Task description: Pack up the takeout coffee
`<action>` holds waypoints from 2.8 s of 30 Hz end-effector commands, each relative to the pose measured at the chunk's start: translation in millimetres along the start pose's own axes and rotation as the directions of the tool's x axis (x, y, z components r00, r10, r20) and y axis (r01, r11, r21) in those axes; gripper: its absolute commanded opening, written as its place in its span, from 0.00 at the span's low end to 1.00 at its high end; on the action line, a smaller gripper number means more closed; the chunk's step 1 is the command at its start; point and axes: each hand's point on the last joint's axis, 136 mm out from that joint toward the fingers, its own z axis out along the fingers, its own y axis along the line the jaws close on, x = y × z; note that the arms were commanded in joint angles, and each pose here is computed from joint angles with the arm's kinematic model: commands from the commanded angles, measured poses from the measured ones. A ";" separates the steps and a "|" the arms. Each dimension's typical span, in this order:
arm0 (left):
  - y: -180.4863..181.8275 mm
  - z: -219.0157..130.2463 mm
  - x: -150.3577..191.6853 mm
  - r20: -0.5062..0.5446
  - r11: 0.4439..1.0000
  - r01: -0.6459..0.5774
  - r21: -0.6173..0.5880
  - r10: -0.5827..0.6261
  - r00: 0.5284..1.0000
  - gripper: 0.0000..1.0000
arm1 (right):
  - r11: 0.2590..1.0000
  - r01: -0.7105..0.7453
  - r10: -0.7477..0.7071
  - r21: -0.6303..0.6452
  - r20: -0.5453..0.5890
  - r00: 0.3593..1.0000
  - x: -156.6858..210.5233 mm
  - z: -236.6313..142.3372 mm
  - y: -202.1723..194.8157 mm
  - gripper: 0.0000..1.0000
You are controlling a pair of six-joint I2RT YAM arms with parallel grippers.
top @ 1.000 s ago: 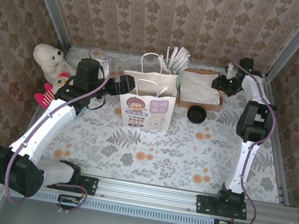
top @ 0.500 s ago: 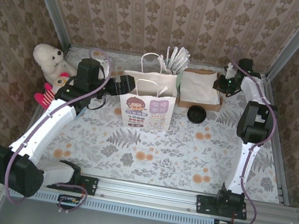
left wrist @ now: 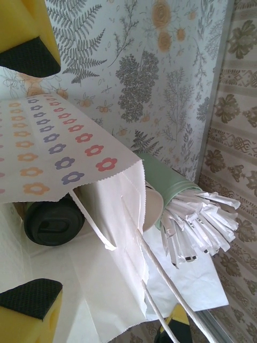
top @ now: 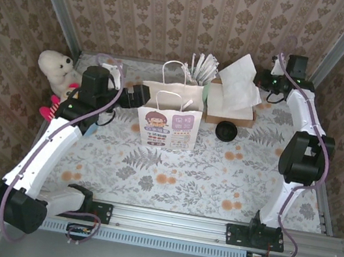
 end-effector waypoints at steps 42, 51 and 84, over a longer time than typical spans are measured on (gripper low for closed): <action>-202.3 -77.4 -84.3 0.495 0.369 -0.769 0.522 0.603 0.625 1.00 | 0.617 0.664 -0.426 -0.422 0.530 0.733 5.6 -243.6 336.0 0.00; -224.7 -78.3 -82.9 0.579 0.256 -0.844 0.471 0.632 0.515 1.00 | 0.492 0.727 -0.463 -0.478 0.564 0.684 21.2 -253.1 378.6 0.00; -182.3 -22.1 -75.0 0.489 0.218 -0.822 0.525 0.714 0.502 0.26 | 0.399 0.815 -0.462 -0.420 0.676 0.574 8.7 -263.7 393.9 0.00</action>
